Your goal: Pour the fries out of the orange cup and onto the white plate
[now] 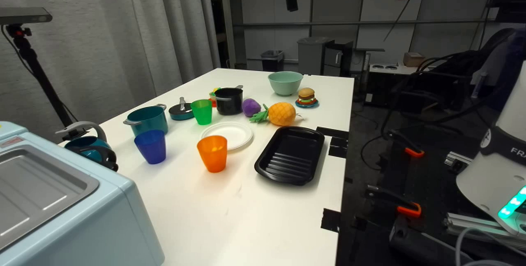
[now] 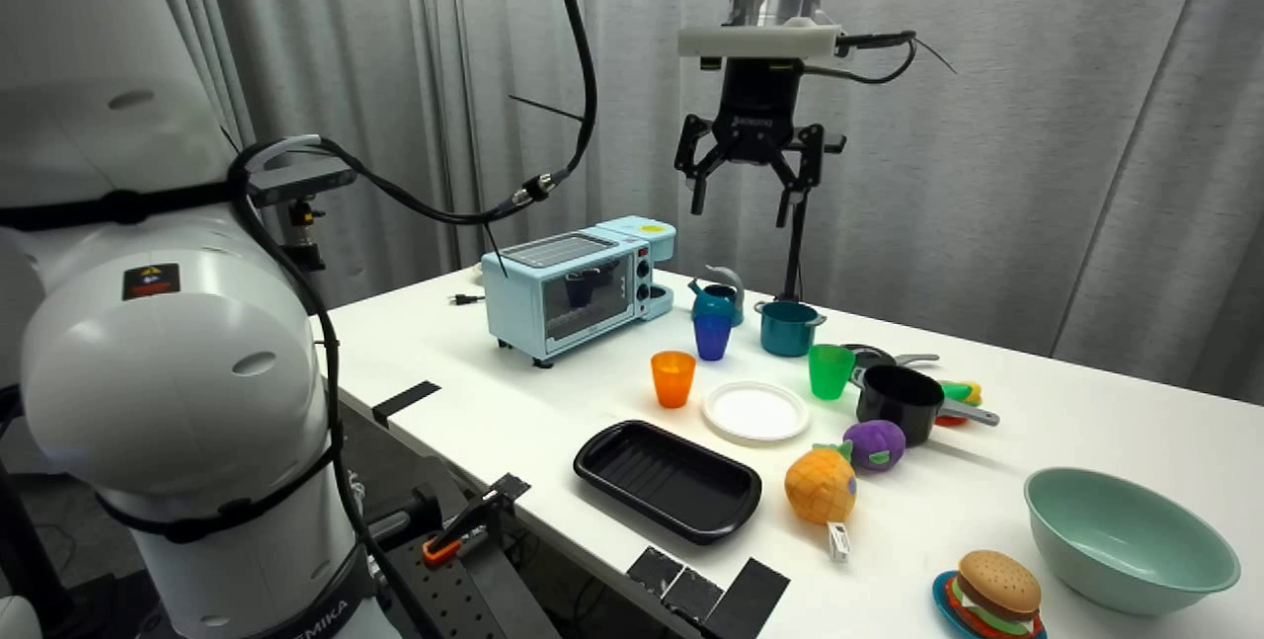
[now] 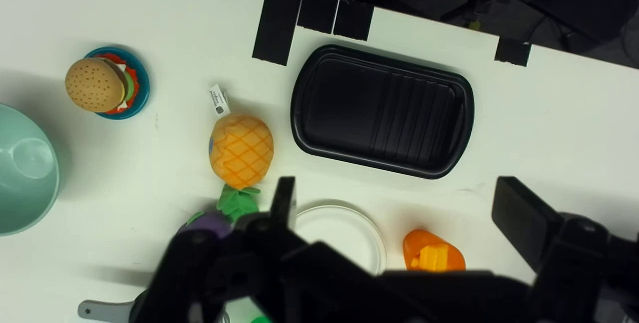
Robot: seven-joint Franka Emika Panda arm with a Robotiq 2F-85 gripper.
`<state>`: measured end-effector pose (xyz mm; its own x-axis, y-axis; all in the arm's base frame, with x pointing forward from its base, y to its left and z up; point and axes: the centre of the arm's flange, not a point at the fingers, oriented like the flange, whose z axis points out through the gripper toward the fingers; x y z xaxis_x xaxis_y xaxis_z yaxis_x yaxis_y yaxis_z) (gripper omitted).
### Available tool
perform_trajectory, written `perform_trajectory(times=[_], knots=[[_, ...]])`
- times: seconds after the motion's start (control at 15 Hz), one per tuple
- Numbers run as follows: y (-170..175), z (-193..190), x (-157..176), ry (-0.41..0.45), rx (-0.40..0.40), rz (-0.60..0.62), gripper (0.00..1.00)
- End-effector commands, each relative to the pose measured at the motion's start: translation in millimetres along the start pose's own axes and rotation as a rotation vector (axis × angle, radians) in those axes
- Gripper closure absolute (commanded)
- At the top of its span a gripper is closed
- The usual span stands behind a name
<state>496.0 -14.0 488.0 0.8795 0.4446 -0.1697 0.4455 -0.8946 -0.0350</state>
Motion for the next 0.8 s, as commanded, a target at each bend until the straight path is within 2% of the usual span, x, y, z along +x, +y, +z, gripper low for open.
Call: perform_trajectory(times=[0.0,0.2,0.53,0.6,0.67,0.73], knots=[[-20,12,51,0.04,-0.008,-0.049,0.0],[-60,26,117,0.075,-0.024,-0.13,0.0],[-142,65,219,0.105,-0.006,-0.235,0.0],[-156,75,235,0.111,-0.002,-0.244,0.0],[-156,78,222,0.119,0.003,-0.241,0.0],[-164,88,228,0.123,0.009,-0.239,0.0]])
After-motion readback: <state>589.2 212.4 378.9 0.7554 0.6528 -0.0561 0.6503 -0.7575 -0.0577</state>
